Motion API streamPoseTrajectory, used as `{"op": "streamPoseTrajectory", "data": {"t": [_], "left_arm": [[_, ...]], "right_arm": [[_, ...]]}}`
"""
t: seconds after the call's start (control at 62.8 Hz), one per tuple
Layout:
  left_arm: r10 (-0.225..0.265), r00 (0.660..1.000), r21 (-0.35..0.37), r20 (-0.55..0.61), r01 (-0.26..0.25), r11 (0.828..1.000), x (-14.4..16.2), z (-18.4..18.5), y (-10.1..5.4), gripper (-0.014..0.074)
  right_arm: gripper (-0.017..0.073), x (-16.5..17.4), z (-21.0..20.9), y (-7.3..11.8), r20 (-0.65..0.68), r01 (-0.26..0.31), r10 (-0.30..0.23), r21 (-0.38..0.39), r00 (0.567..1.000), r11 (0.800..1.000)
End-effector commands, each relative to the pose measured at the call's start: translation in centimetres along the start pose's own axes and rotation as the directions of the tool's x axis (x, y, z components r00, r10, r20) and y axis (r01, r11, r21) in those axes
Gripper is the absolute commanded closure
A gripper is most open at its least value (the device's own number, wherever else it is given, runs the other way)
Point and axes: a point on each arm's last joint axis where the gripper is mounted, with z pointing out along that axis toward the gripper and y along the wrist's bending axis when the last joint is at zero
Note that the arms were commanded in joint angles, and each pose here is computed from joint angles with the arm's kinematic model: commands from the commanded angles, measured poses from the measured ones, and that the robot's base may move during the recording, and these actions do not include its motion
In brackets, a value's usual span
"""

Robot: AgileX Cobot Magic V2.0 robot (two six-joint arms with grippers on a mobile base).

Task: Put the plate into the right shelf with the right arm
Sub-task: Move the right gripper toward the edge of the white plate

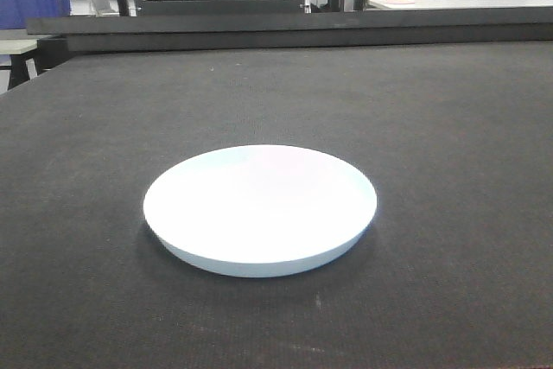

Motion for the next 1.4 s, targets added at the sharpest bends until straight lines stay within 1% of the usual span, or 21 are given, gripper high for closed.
{"op": "streamPoseTrajectory", "data": {"t": [0.0,0.318,0.493,0.557,0.573,0.589,0.621,0.668,0.716,0.748,0.812,0.859,0.939,1.003,1.034,1.082,1.146,1.209,1.273,1.337,1.384], "left_arm": [[-0.009,0.997,0.015,0.077,0.007,1.000,-0.4,0.0,-0.1,0.0640],[-0.009,0.997,0.015,0.077,0.007,1.000,-0.4,0.0,-0.1,0.0640],[-0.009,0.997,0.015,0.077,0.007,1.000,-0.4,0.0,-0.1,0.0640],[-0.009,0.997,0.015,0.077,0.007,1.000,-0.4,0.0,-0.1,0.0640],[-0.009,0.997,0.015,0.077,0.007,1.000,-0.4,0.0,-0.1,0.0640],[-0.009,0.997,0.015,0.077,0.007,1.000,-0.4,0.0,-0.1,0.0640],[-0.009,0.997,0.015,0.077,0.007,1.000,-0.4,0.0,-0.1,0.0640],[-0.009,0.997,0.015,0.077,0.007,1.000,-0.4,0.0,-0.1,0.0640],[-0.009,0.997,0.015,0.077,0.007,1.000,-0.4,0.0,-0.1,0.0640],[-0.009,0.997,0.015,0.077,0.007,1.000,-0.4,0.0,-0.1,0.0640],[-0.009,0.997,0.015,0.077,0.007,1.000,-0.4,0.0,-0.1,0.0640],[-0.009,0.997,0.015,0.077,0.007,1.000,-0.4,0.0,-0.1,0.0640],[-0.009,0.997,0.015,0.077,0.007,1.000,-0.4,0.0,-0.1,0.0640],[-0.009,0.997,0.015,0.077,0.007,1.000,-0.4,0.0,-0.1,0.0640],[-0.009,0.997,0.015,0.077,0.007,1.000,-0.4,0.0,-0.1,0.0640],[-0.009,0.997,0.015,0.077,0.007,1.000,-0.4,0.0,-0.1,0.0640],[-0.009,0.997,0.015,0.077,0.007,1.000,-0.4,0.0,-0.1,0.0640],[-0.009,0.997,0.015,0.077,0.007,1.000,-0.4,0.0,-0.1,0.0640],[-0.009,0.997,0.015,0.077,0.007,1.000,-0.4,0.0,-0.1,0.0640],[-0.009,0.997,0.015,0.077,0.007,1.000,-0.4,0.0,-0.1,0.0640],[-0.009,0.997,0.015,0.077,0.007,1.000,-0.4,0.0,-0.1,0.0640]], "right_arm": [[0.0505,-1.1,-0.2,0.1,0.106,0.015,-0.014,-0.009,0.994,1.000],[0.0505,-1.3,-0.2,0.1,0.122,0.015,-0.014,-0.010,0.992,1.000],[0.0505,-2.3,-0.4,0.2,0.240,0.014,-0.008,-0.020,0.971,1.000],[0.0505,-2.5,-0.4,0.2,0.252,-0.044,0.052,-0.035,0.966,0.998],[0.0505,-2.6,-0.4,0.2,0.245,-0.086,0.094,-0.045,0.965,0.995],[0.0505,-2.7,-0.5,0.3,0.238,-0.110,0.119,-0.050,0.964,0.993],[0.0505,-3.2,-0.5,0.3,0.229,-0.138,0.147,-0.056,0.962,0.989],[0.0505,-4.1,-0.7,0.4,0.208,-0.160,0.169,-0.058,0.963,0.985],[0.0505,-5.4,-1.1,0.6,0.198,-0.163,0.171,-0.056,0.965,0.985],[0.0505,-6.7,-1.4,0.7,0.203,-0.144,0.152,-0.054,0.967,0.988],[0.0505,-9.5,-2.0,0.9,0.199,-0.074,0.080,-0.035,0.977,0.997],[0.0505,-11.4,-2.2,1.1,0.172,-0.060,0.064,-0.029,0.983,0.998],[0.0505,-14.9,-1.6,1.5,0.044,-0.024,0.025,-0.026,0.999,0.999],[0.0505,-16.9,-0.5,2.0,-0.073,0.021,-0.025,-0.060,0.997,0.998],[0.0505,-17.9,0.2,2.5,-0.137,0.045,-0.058,-0.094,0.989,0.995],[0.0505,-19.2,1.6,3.2,-0.223,0.062,-0.097,-0.160,0.970,0.985],[0.0505,-20.2,4.0,4.5,-0.336,0.047,-0.132,-0.251,0.932,0.967],[0.0505,-20.8,6.6,6.1,-0.434,-0.008,-0.142,-0.327,0.890,0.945],[0.0505,-20.9,9.0,7.4,-0.506,-0.048,-0.156,-0.366,0.848,0.929],[0.0495,-20.0,11.9,8.8,-0.581,-0.063,-0.199,-0.399,0.789,0.915],[0.0465,-19.1,13.7,9.9,-0.621,-0.072,-0.227,-0.417,0.750,0.906]]}}
